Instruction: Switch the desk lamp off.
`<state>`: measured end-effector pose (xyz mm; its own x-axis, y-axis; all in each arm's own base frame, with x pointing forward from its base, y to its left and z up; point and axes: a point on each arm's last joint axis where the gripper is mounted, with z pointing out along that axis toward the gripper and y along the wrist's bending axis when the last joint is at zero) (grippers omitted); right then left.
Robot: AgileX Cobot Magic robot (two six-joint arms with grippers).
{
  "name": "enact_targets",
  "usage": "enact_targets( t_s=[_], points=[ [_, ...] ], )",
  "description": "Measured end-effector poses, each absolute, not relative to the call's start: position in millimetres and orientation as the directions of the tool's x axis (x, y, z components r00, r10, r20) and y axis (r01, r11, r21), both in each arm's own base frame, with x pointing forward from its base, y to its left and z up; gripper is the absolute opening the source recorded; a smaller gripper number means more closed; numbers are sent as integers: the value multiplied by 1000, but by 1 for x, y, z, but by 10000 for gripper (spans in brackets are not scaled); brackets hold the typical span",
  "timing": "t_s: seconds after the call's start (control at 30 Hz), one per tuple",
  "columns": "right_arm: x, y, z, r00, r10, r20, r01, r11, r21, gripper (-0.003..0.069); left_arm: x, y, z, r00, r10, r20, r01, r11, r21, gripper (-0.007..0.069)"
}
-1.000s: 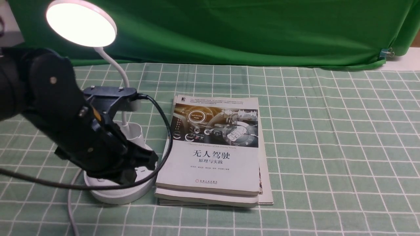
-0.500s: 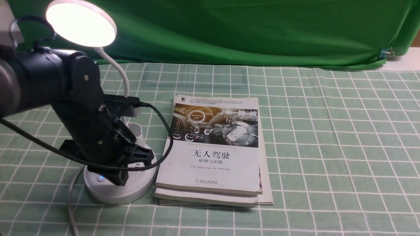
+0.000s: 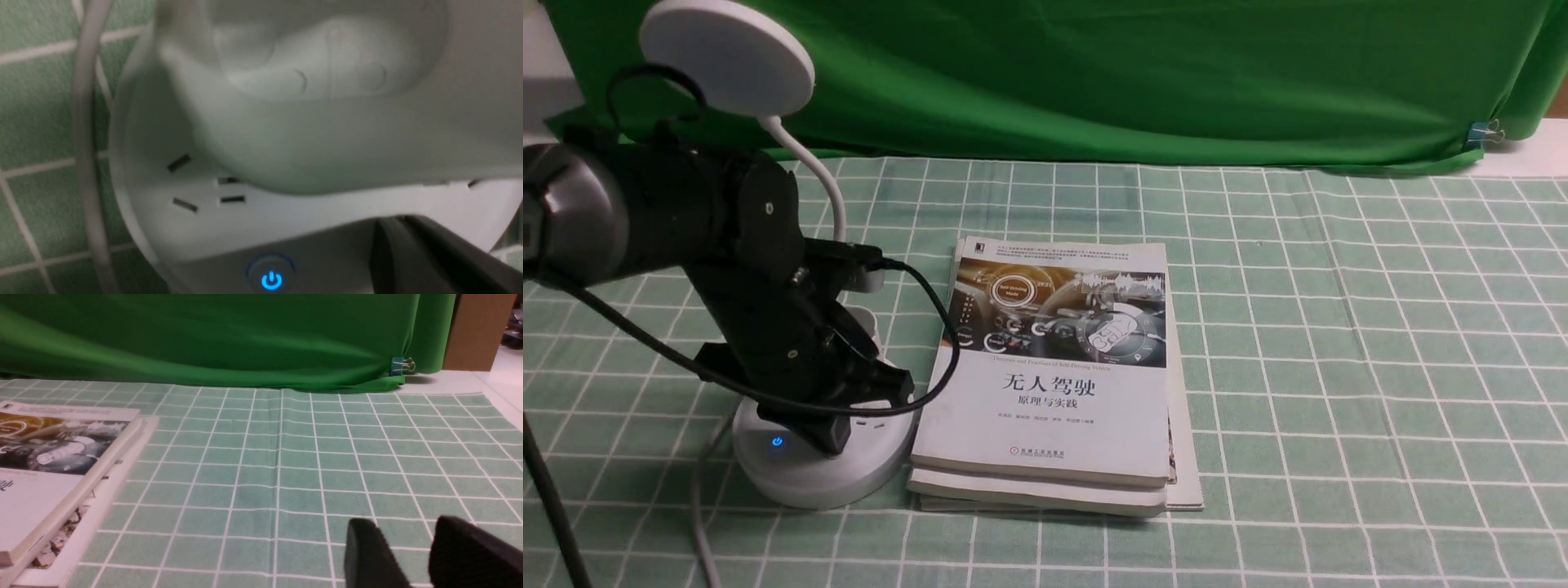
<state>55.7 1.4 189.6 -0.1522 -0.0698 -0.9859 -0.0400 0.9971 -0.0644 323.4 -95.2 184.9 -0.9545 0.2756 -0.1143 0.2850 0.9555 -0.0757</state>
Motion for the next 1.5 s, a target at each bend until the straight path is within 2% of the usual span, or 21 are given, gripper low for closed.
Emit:
enact_targets(
  t_s=[0.27, 0.43, 0.6, 0.77, 0.9, 1.07, 1.27, 1.4, 1.5],
  points=[
    [56, 1, 190, -152, -70, -986, -40, 997, -64, 242, 319, -94, 197, -952, 271, -145, 284, 956, -76, 0],
    [56, 1, 190, -152, -70, -986, -40, 997, -64, 242, 313, -93, 221, -940, 262, -219, 286, 955, -82, 0],
    [56, 1, 190, -152, -70, -986, -40, 997, -64, 242, 315, -93, 213, -945, 264, -195, 284, 955, -82, 0],
    [56, 1, 190, -152, -70, -986, -40, 997, -64, 242, 321, -95, 188, -957, 266, -118, 277, 957, -86, 0],
    [56, 1, 190, -152, -70, -986, -40, 997, -64, 242, 321, -95, 187, -958, 264, -115, 275, 957, -88, 0],
    [56, 1, 190, -152, -70, -986, -40, 997, -64, 242, 319, -94, 196, -955, 258, -143, 272, 958, -88, 0],
    [56, 1, 190, -152, -70, -986, -40, 997, -64, 242, 309, -93, 226, -949, 231, -216, 259, 960, -107, 0],
    [56, 1, 190, -152, -70, -986, -40, 997, -64, 242, 292, -90, 239, -941, 226, -253, 260, 959, -110, 0],
    [56, 1, 190, -152, -70, -986, -40, 997, -64, 242, 267, -86, 250, -918, 225, -327, 272, 956, -106, 0]
  ],
)
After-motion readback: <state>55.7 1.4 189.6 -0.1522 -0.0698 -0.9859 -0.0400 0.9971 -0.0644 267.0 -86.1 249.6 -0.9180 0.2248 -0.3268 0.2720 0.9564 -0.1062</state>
